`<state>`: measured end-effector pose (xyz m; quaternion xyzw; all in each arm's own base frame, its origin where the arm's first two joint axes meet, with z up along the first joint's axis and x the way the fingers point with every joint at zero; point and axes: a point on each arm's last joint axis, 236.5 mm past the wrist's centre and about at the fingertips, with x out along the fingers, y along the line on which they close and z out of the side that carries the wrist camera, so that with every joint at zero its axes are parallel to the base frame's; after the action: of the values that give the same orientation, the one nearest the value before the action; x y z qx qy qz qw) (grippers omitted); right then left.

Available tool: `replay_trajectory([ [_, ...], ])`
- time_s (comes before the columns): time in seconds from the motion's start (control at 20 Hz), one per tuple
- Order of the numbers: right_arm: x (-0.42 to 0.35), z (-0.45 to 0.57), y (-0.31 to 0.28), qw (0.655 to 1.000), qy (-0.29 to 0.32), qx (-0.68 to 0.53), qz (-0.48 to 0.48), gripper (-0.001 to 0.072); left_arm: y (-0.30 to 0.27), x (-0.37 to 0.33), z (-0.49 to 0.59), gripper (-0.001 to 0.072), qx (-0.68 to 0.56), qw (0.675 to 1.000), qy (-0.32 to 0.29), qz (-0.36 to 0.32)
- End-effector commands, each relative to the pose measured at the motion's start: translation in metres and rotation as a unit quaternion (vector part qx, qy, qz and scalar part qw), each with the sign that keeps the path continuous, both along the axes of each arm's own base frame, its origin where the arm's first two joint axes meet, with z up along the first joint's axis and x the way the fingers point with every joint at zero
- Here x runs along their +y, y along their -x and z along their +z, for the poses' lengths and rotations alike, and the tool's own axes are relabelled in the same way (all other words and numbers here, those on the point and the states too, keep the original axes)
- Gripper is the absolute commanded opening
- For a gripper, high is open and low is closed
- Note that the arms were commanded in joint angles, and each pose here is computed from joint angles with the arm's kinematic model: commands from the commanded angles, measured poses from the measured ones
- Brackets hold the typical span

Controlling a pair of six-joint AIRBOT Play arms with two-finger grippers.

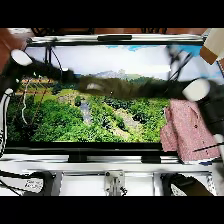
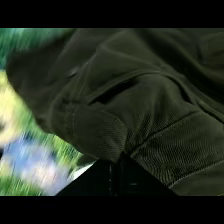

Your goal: Fold the shirts.

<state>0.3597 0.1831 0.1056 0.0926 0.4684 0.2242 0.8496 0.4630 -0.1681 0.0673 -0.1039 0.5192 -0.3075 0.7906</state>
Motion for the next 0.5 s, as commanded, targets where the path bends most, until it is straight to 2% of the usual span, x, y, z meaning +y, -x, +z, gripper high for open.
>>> replay_trajectory([
  [0.0, 0.032, -0.099, 0.106, 0.981, 0.043, 0.185, 0.048, 0.0088, 0.069, 0.043, -0.091, 0.0058, 0.149, 0.985, -0.085, -0.019],
  [0.1, 0.066, -0.114, 0.148, 0.973, 0.042, 0.21, 0.085, 0.0088, 0.072, 0.053, -0.097, 0.0058, 0.151, 0.985, -0.086, -0.022],
  [0.25, 0.131, -0.103, 0.176, 0.978, -0.011, 0.179, 0.109, 0.0089, 0.033, 0.077, -0.073, 0.0064, 0.09, 0.992, -0.084, 0.024],
  [0.3, 0.152, -0.097, 0.179, 0.98, -0.038, 0.166, 0.104, 0.0119, 0.018, 0.087, -0.063, 0.0104, 0.069, 0.993, -0.083, 0.047],
  [0.35, 0.17, -0.094, 0.181, 0.98, -0.066, 0.162, 0.093, 0.0278, 0.003, 0.098, -0.053, 0.0164, 0.051, 0.993, -0.079, 0.079],
  [0.4, 0.184, -0.093, 0.18, 0.979, -0.09, 0.161, 0.082, 0.0491, -0.01, 0.11, -0.043, 0.04, 0.037, 0.99, -0.072, 0.114],
  [0.45, 0.196, -0.092, 0.177, 0.977, -0.114, 0.163, 0.073, 0.0508, -0.021, 0.123, -0.033, 0.0664, 0.033, 0.985, -0.062, 0.156],
])
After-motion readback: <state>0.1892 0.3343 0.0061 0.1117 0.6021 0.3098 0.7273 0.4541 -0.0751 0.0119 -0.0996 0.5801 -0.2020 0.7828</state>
